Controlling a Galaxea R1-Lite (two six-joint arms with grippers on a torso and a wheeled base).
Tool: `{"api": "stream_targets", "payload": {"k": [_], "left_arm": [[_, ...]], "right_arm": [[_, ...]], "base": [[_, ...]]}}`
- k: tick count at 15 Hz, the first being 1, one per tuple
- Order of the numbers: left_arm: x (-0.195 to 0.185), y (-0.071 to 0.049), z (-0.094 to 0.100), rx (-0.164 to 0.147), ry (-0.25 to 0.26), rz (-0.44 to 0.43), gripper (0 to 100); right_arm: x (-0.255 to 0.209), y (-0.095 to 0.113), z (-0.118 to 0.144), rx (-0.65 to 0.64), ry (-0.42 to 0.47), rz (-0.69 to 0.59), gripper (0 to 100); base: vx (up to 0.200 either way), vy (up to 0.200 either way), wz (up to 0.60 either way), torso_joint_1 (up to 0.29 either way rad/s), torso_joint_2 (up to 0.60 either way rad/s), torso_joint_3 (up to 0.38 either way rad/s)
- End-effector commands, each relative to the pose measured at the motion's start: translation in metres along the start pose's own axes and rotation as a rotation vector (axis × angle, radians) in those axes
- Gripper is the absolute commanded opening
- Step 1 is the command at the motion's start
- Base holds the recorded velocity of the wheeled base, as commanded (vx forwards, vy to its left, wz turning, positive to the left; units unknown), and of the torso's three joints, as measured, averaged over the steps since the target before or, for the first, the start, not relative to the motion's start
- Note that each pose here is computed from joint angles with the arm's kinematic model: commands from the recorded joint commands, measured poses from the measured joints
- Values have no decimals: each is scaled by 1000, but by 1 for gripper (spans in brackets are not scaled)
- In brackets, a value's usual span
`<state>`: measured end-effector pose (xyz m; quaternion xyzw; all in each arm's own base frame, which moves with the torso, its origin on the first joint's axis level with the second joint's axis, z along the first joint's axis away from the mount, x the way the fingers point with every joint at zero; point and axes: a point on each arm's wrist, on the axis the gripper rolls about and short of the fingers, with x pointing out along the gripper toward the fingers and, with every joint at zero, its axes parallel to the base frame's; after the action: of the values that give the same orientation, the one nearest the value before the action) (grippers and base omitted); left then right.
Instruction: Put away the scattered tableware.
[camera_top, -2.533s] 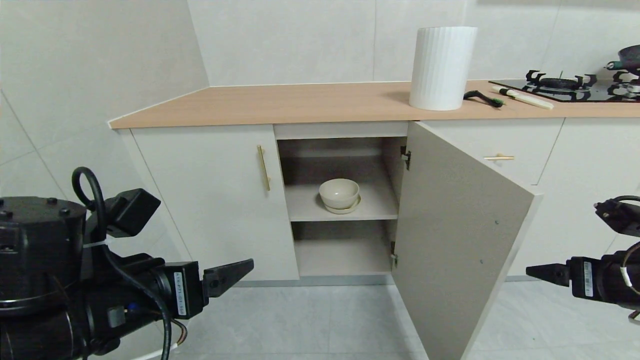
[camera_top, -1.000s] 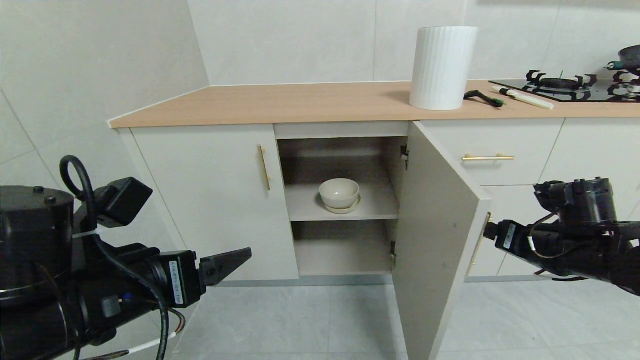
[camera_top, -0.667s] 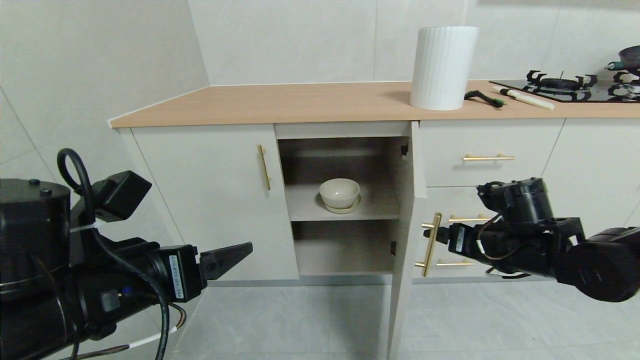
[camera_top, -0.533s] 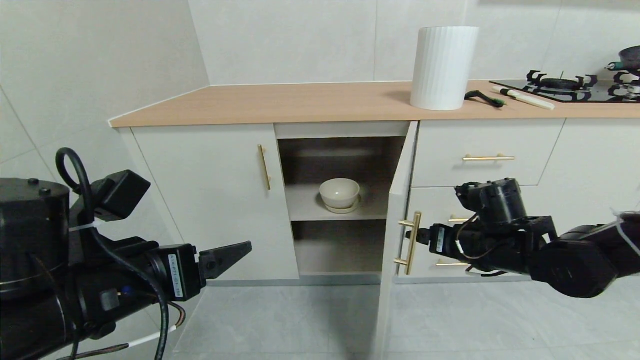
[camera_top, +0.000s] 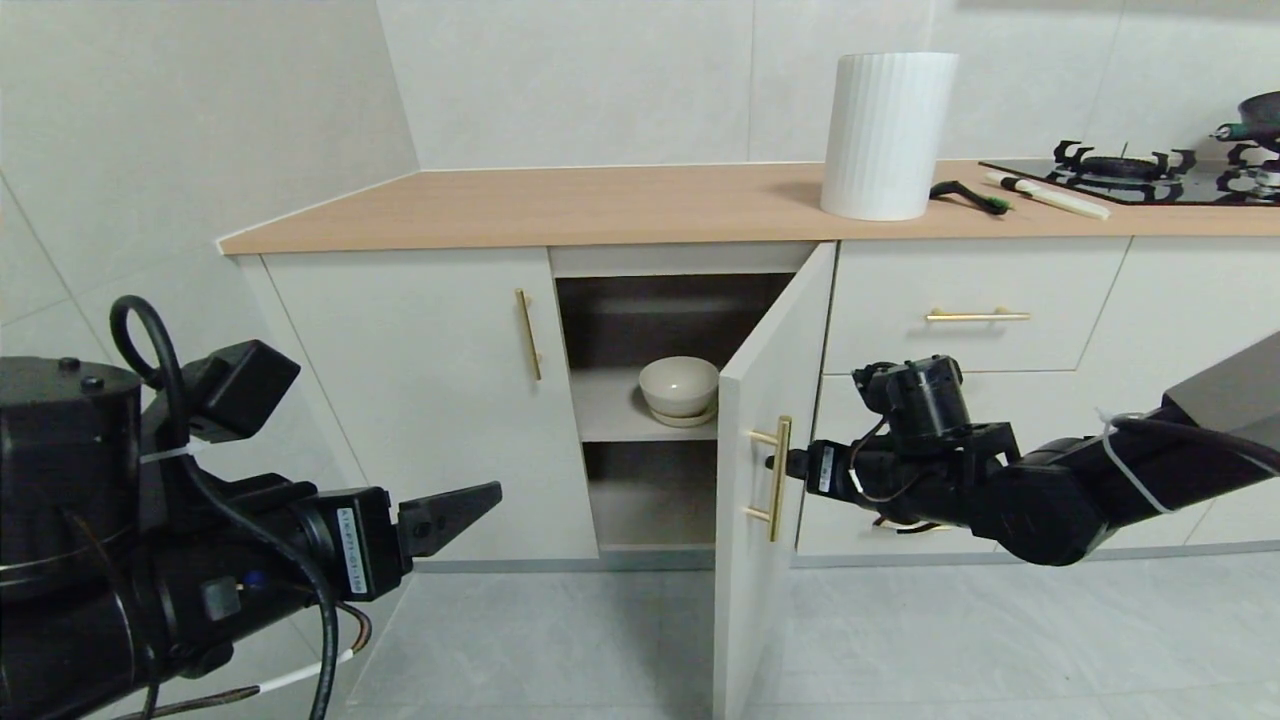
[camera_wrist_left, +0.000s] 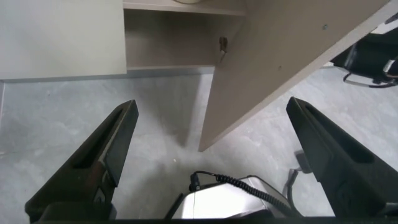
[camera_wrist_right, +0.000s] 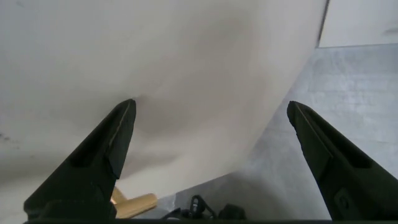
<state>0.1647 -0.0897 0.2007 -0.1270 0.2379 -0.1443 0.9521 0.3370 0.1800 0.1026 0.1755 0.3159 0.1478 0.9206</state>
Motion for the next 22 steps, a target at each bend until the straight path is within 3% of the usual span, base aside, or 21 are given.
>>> {"api": "stream_targets", "payload": {"k": [1,4,7,14,18,22], "left_arm": [[-1,0,0,0,-2,0,100],[-1,0,0,1,-1,2,100],[0,1,-2,24,10,8,100],[1,1,-3,24,12,9,100],[0,1,-2,23,8,7,100],[0,1,-1,23,3,5,100]], "right_arm": [[8,0,0,1,-2,0,100],[16,2,1,3,-5,3,100],[20,1,-1,2,3,2,100],[24,3,-7,-1,18,0,100],[29,9,-15,-8,35,16,100],[55,19,-20,54,-52,80,100]], "base": [[0,0,0,0,0,0],[0,0,0,0,0,0],[0,0,0,0,0,0],[200,0,0,1,2,3],[0,0,0,0,0,0],[0,0,0,0,0,0]]}}
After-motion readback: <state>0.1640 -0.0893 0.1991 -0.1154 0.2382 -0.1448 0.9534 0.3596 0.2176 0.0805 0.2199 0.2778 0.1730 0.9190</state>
